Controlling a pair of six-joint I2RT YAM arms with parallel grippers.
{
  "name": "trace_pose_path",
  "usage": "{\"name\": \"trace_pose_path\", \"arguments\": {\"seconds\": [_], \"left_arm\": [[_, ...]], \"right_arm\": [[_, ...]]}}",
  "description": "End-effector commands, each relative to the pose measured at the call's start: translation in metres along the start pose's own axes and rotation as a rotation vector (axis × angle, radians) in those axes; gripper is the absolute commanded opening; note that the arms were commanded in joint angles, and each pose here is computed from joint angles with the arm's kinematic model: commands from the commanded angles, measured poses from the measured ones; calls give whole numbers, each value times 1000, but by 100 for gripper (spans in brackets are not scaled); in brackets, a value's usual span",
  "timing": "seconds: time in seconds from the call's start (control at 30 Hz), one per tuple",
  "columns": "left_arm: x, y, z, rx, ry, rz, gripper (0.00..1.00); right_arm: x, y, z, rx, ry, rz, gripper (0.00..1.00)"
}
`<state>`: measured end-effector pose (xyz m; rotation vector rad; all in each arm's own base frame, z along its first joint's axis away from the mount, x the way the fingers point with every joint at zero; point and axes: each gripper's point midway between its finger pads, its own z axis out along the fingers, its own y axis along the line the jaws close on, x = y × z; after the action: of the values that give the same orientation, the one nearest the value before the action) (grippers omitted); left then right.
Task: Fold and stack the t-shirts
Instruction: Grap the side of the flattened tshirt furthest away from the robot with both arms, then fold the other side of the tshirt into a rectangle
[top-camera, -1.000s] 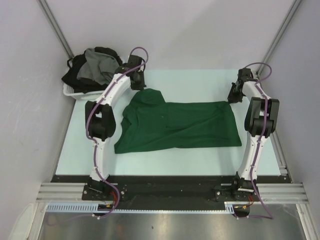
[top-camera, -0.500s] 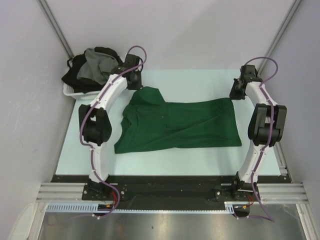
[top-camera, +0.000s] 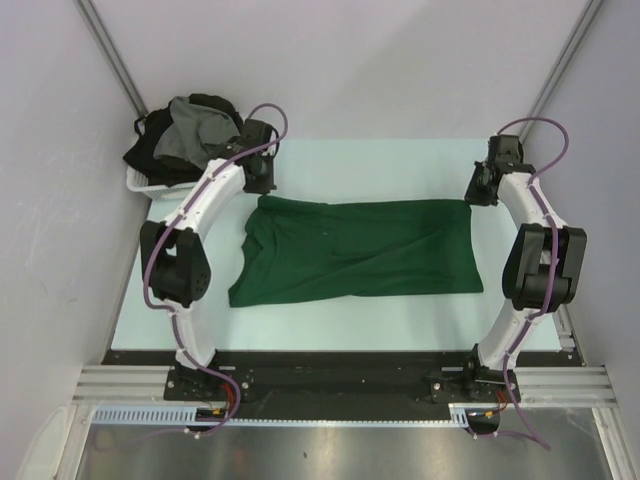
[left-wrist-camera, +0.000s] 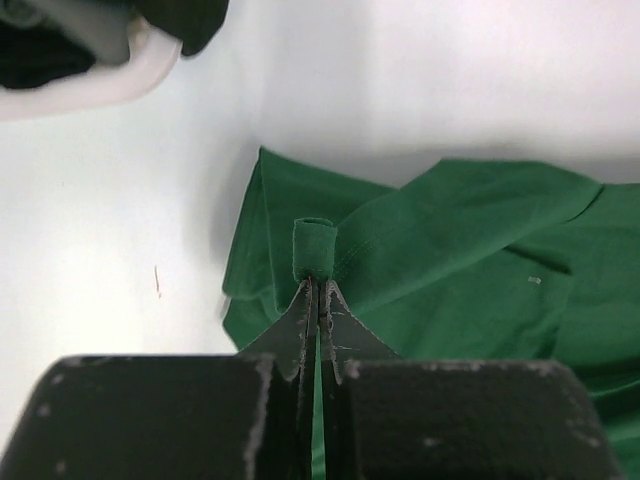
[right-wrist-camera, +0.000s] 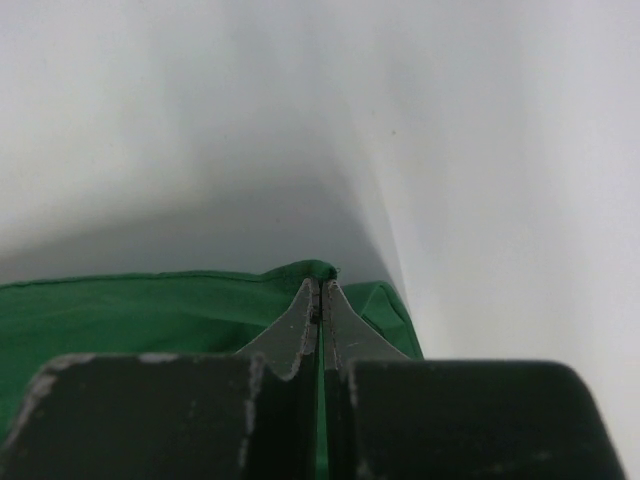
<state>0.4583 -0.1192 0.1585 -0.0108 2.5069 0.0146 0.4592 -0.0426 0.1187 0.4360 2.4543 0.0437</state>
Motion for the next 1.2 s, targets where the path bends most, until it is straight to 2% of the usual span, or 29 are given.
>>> {"name": "trace_pose_path", "arguments": {"seconds": [0.0, 0.23, 0.63, 1.17], "left_arm": [[1, 7, -29, -6, -33, 27, 0], [28, 24, -33, -71, 31, 49, 0], [49, 38, -42, -121, 67, 55, 0], [98, 44, -61, -96, 151, 15, 0]], "right_arm": [[-7, -5, -21, 19, -42, 10, 0], [-7, -11, -23, 39, -40, 18, 0], [-5, -22, -29, 63, -45, 40, 0], [32, -32, -36, 111, 98, 91, 0]]}}
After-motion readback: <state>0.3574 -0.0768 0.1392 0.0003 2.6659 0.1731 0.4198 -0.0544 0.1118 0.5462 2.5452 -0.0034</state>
